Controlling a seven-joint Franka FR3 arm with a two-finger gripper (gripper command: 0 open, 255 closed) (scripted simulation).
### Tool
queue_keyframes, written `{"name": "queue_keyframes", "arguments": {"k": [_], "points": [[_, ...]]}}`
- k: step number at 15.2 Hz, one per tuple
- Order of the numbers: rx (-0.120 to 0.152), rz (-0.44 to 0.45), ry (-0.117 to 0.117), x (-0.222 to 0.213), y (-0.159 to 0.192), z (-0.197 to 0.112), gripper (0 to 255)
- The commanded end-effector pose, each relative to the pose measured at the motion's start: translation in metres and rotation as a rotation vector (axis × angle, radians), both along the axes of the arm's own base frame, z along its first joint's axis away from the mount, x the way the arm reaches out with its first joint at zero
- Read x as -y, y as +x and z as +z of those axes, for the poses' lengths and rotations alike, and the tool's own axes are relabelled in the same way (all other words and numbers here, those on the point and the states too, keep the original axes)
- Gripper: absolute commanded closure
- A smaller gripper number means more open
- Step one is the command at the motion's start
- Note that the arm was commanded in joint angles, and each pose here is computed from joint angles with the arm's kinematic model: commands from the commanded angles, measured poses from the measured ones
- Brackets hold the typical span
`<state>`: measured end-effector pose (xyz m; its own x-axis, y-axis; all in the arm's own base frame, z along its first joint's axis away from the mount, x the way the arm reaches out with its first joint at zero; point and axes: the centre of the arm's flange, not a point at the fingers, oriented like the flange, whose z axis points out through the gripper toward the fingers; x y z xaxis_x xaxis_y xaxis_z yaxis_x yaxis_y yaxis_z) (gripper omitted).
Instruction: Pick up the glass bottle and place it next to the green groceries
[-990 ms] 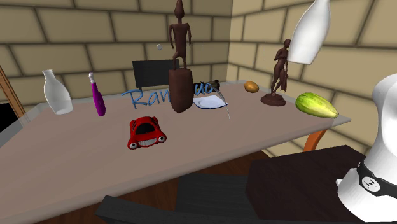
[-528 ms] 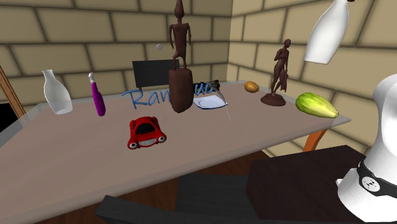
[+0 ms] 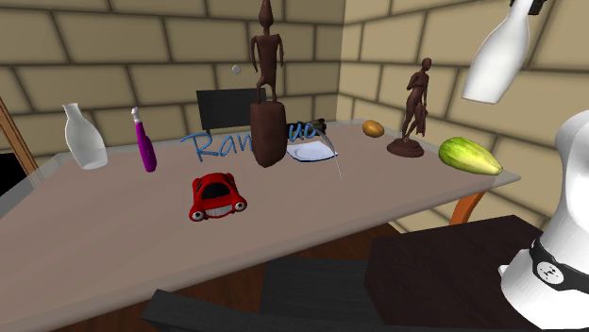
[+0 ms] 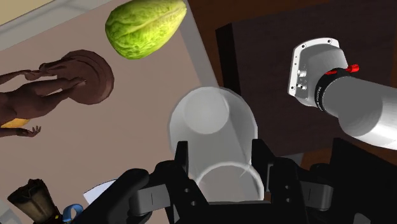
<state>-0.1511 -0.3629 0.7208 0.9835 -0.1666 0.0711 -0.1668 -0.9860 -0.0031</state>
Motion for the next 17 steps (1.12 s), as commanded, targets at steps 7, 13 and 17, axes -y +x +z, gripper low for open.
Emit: {"name": "queue_keyframes", "arguments": {"k": [7, 13, 17], "points": [[0.000, 0.000, 0.000, 0.001, 0.000, -0.042, 255], [0.000, 0.000, 0.000, 0.001, 0.000, -0.074, 255], [0.000, 0.000, 0.000, 0.001, 0.000, -0.095, 255]]}}
